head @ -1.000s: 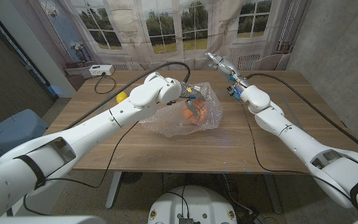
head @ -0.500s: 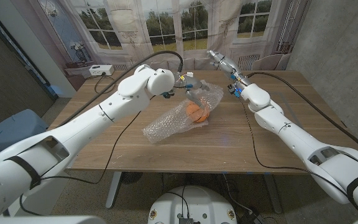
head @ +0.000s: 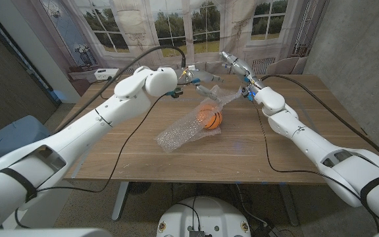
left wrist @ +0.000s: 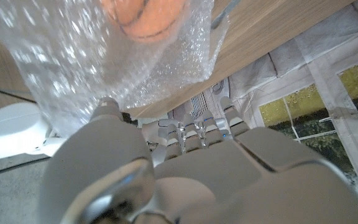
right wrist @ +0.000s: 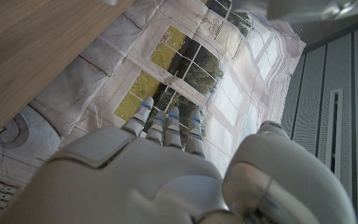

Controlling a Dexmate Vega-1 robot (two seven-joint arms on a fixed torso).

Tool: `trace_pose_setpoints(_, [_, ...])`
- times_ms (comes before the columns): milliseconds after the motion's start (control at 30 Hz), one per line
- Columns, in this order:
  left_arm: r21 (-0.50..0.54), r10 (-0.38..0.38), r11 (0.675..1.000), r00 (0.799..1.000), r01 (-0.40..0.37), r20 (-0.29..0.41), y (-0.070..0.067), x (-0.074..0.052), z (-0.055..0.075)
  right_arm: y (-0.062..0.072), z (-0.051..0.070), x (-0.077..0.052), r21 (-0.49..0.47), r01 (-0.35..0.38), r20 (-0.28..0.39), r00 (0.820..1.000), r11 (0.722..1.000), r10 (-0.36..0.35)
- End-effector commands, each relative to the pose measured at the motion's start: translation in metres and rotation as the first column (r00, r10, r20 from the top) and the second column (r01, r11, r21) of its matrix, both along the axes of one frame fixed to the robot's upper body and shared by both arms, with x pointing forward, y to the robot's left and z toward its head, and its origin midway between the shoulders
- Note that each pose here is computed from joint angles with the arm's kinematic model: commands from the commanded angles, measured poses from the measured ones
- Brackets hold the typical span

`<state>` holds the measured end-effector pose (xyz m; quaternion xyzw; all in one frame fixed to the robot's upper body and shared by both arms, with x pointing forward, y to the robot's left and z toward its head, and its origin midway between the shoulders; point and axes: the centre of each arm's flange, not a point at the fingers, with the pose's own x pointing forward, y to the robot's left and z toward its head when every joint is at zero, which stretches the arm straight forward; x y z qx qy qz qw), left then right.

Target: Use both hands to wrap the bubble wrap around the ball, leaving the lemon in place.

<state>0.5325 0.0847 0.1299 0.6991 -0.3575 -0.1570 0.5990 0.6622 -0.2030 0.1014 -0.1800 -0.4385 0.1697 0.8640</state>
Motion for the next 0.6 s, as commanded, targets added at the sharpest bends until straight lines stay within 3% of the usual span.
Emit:
trace_pose_setpoints(33, [-0.443,-0.293,0.825,0.935,0.352,0.199,0.031,0.002,0.011,-0.004,0.006,0.004,0.009,0.0,0.019,1.0,1.0,-0.001])
trace_pose_setpoints(100, [-0.479,-0.317,0.795,0.928,0.372,0.195,0.031,0.004,0.011,-0.005,0.006,0.003,0.009,0.0,0.02,1.0,1.0,0.0])
trace_pose_setpoints(233, [-0.507,-0.345,0.766,0.918,0.396,0.196,0.03,0.007,0.011,-0.008,0.007,0.001,0.019,0.006,0.032,0.999,1.0,-0.006])
trace_pose_setpoints(267, [-0.538,-0.362,0.735,0.91,0.412,0.202,0.032,0.009,0.011,-0.01,0.008,-0.001,0.021,0.012,0.045,0.999,1.0,-0.013])
trace_pose_setpoints(300, [-0.539,-0.364,0.734,0.909,0.414,0.203,0.032,0.009,0.011,-0.01,0.008,-0.001,0.021,0.013,0.045,0.999,1.0,-0.014])
trace_pose_setpoints(333, [-0.56,-0.374,0.711,0.903,0.425,0.211,0.033,0.01,0.01,-0.011,0.008,-0.002,0.025,0.013,0.05,0.999,1.0,-0.014])
trace_pose_setpoints(367, [-0.606,-0.392,0.659,0.891,0.445,0.228,0.036,0.012,0.009,-0.012,0.01,-0.003,0.026,0.011,0.059,0.998,1.0,-0.012])
trace_pose_setpoints(400, [-0.627,-0.403,0.631,0.884,0.456,0.237,0.038,0.012,0.008,-0.012,0.011,-0.004,0.028,0.009,0.061,0.998,1.0,-0.01])
trace_pose_setpoints(533, [-0.692,-0.424,0.539,0.865,0.48,0.269,0.045,0.012,0.005,-0.013,0.014,-0.006,0.024,-0.002,0.069,0.998,1.0,0.0])
trace_pose_setpoints(600, [-0.713,-0.438,0.512,0.86,0.479,0.263,0.049,0.011,0.004,-0.013,0.017,-0.007,0.027,-0.009,0.067,0.998,1.0,0.007])
